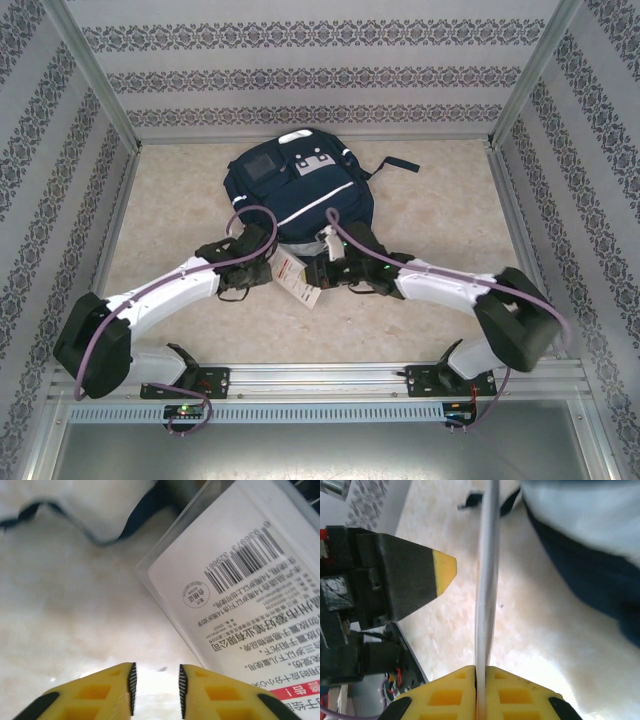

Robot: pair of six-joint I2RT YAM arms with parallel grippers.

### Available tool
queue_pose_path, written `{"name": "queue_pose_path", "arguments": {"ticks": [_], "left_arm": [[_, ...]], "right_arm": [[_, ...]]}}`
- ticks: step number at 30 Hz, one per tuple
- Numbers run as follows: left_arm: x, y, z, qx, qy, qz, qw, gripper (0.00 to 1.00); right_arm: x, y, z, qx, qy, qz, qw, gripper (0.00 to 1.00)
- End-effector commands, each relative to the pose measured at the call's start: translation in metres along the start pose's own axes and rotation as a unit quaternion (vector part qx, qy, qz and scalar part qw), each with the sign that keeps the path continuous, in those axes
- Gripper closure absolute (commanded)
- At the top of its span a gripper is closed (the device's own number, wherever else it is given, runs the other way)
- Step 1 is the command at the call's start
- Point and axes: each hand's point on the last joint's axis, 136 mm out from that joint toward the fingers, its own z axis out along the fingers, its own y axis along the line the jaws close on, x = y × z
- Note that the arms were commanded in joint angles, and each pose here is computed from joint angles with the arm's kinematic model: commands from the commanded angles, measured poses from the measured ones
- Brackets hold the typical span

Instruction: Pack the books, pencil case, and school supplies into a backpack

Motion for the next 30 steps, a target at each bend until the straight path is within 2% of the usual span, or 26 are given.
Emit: {"name": "queue_pose_path", "arguments": {"ticks": [1,7,11,15,20,24,28,30], "left_arm": [[-0.025,-0.014,-0.02,0.002,-0.03,0.065,0.997,0.64],[-0.066,-0.062,-0.025,0.037,-0.058,0.133,0.989,0.54],[-0.083,-0.096,-0.016,0.056,-0.06,0.18,0.98,0.52],[-0.091,-0.124,-0.004,0.058,-0.061,0.24,0.967,0.49],[-0.1,-0.145,0.015,0.024,-0.07,0.307,0.949,0.46],[-0.1,-0.158,0.027,0.011,-0.071,0.35,0.934,0.4],[-0.098,-0.161,0.039,-0.014,-0.068,0.382,0.922,0.39],[-0.096,-0.161,0.044,-0.023,-0.067,0.395,0.916,0.43]], "right_arm": [[-0.007,-0.014,-0.03,0.042,-0.04,0.001,0.998,1.0],[-0.015,-0.052,-0.092,0.124,-0.129,0.042,0.983,1.0],[-0.01,-0.081,-0.138,0.18,-0.206,0.088,0.958,1.0],[-0.002,-0.096,-0.173,0.199,-0.266,0.119,0.936,1.0],[0.008,-0.101,-0.187,0.199,-0.28,0.137,0.929,1.0],[0.01,-0.102,-0.188,0.199,-0.28,0.14,0.929,1.0],[0.009,-0.102,-0.188,0.195,-0.283,0.141,0.929,1.0],[0.007,-0.101,-0.186,0.192,-0.281,0.14,0.93,1.0]]}}
